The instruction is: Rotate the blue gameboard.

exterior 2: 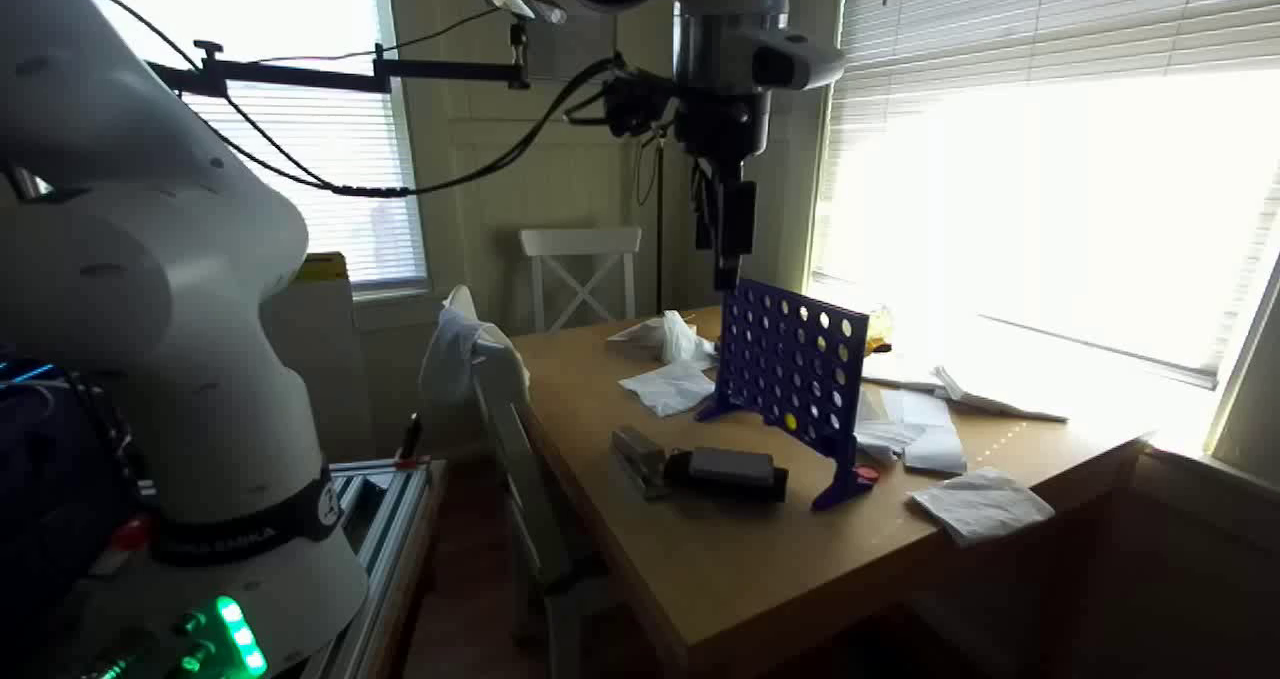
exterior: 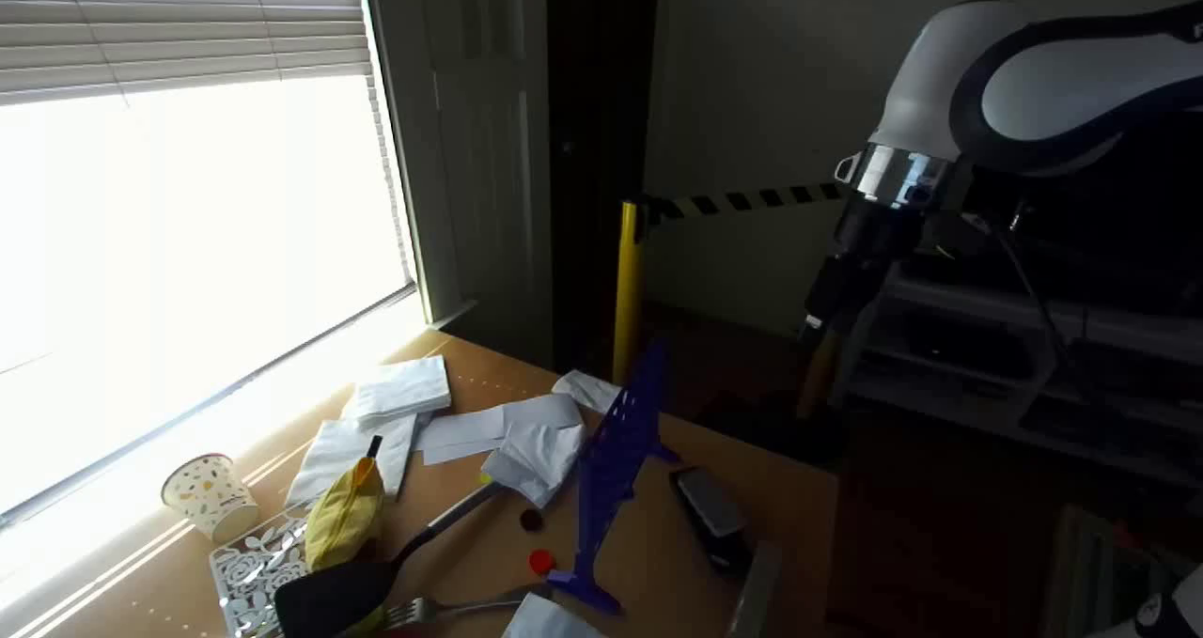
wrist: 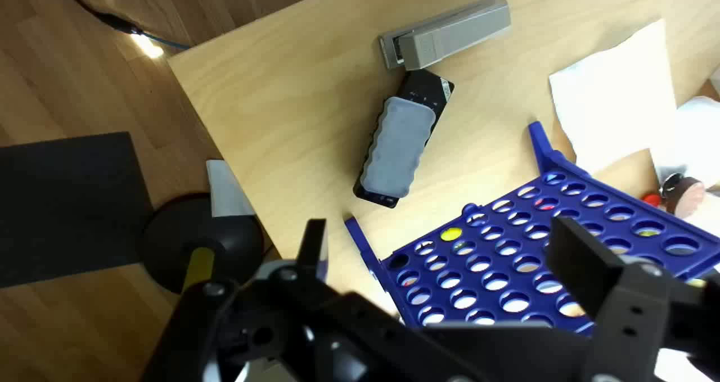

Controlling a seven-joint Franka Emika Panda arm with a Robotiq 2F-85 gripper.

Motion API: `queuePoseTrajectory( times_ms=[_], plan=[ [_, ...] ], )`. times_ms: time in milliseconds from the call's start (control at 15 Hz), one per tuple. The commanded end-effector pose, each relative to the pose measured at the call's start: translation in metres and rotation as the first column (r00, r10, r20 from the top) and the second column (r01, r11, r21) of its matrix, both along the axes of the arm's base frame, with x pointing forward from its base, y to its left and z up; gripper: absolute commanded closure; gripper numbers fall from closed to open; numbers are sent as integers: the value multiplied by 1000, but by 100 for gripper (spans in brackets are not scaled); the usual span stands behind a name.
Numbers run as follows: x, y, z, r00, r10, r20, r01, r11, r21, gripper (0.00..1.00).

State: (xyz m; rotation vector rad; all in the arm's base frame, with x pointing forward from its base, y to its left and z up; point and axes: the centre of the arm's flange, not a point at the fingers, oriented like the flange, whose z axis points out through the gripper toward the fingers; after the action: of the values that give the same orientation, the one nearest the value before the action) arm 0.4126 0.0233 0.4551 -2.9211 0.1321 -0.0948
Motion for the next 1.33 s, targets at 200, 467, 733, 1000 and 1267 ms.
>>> queuePoseTrajectory(
  times_ms=[200, 467, 733, 1000, 1267],
  plan=[
    [0, 0, 0, 1000, 0, 0, 0, 1000, 0, 0],
    [0, 0, 0, 1000, 0, 0, 0, 1000, 0, 0],
    [21, 48, -1, 982, -189, -4, 188, 978, -94, 0],
    [57, 101, -12, 928, -367, 60, 372, 922, -110, 0],
    [103, 106, -28, 843, -528, 102, 538, 830, -151, 0]
  ],
)
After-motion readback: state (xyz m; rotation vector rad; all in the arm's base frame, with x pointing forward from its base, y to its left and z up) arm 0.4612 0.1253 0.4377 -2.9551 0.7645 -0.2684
